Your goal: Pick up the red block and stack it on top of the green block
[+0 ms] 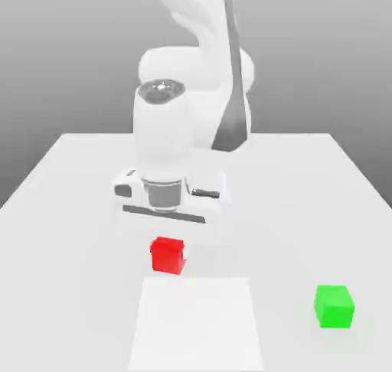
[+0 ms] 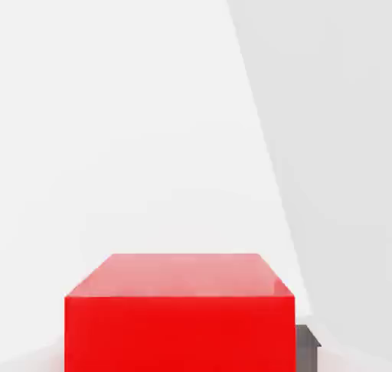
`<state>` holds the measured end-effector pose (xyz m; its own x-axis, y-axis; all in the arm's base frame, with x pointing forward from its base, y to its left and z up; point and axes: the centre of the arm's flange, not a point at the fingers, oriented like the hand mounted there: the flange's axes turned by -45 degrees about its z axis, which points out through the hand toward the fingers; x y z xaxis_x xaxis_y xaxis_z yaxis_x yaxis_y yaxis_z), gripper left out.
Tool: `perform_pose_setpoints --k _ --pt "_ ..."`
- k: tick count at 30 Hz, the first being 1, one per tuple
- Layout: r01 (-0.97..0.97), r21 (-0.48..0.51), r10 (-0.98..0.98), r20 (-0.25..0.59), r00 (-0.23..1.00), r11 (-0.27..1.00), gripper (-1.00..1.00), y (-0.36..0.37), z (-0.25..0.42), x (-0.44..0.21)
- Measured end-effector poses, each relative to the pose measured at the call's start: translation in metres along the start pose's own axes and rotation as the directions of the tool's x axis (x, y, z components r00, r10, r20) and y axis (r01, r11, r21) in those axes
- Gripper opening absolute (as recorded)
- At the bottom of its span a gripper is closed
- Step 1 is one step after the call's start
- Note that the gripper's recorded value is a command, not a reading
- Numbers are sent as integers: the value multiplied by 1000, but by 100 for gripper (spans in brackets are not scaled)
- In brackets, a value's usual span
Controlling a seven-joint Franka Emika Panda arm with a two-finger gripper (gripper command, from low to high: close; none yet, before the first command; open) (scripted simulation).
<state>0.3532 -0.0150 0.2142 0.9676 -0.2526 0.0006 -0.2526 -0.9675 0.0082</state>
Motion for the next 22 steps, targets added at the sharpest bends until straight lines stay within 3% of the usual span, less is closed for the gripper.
perform_pose_setpoints --k 13,18,19,22 --pt "63 7 -63 -2 998 998 -100 -244 -31 -33" --pt "37 9 -37 -2 999 999 -100 -253 16 -32" --pt "38 9 -38 -2 999 999 100 -253 25 -32" --pt "38 9 -38 -2 999 999 100 -253 25 -32"
